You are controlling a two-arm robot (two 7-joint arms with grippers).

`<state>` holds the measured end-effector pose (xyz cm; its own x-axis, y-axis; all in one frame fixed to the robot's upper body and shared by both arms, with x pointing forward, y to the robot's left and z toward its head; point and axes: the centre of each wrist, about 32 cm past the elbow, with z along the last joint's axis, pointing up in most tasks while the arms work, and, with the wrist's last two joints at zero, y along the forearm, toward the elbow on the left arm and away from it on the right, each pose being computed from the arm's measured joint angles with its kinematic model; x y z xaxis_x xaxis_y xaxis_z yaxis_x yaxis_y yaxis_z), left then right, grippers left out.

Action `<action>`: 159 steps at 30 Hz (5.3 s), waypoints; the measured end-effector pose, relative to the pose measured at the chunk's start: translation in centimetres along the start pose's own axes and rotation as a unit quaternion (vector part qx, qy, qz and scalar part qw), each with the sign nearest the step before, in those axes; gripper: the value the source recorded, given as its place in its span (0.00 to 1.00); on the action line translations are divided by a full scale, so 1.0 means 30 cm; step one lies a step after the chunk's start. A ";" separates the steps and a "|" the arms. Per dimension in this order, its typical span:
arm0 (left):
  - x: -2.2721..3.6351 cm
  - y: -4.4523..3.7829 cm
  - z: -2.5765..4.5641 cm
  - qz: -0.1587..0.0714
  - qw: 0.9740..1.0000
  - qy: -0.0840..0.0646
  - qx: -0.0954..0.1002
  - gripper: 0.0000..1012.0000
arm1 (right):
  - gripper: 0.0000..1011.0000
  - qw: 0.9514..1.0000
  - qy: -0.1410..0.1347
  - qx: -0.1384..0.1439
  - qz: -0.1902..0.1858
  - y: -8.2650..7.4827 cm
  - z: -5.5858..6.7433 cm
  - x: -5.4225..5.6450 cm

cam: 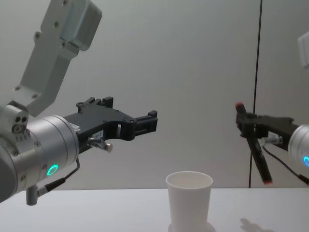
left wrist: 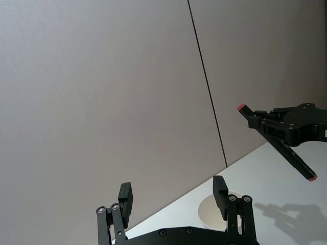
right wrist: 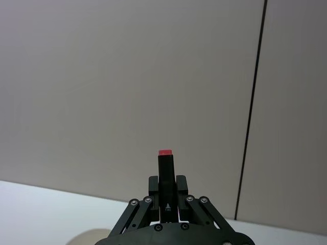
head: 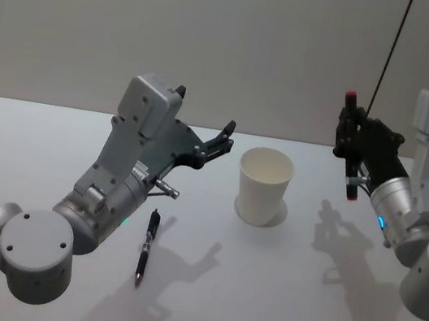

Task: Place the pen into the pen holder.

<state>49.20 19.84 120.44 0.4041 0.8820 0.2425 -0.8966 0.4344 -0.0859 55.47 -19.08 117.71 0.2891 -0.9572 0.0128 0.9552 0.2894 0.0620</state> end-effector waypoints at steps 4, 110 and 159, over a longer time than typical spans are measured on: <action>0.000 0.000 0.000 0.000 1.000 0.000 0.000 0.99 | 0.18 1.000 -0.004 0.029 0.012 0.013 -0.014 -0.012; 0.000 0.000 0.000 0.000 1.000 0.000 0.000 0.99 | 0.80 0.988 0.010 0.132 0.082 0.203 -0.334 -0.195; 0.000 0.000 0.000 0.000 1.000 0.000 0.000 0.99 | 0.99 0.999 0.008 0.049 0.008 -0.054 -0.091 0.051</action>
<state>49.20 19.84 120.44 0.4040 0.8820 0.2425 -0.8967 0.4343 -0.0859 54.55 -20.98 114.90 0.3059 -0.9521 -0.0016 0.9400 0.3018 0.1592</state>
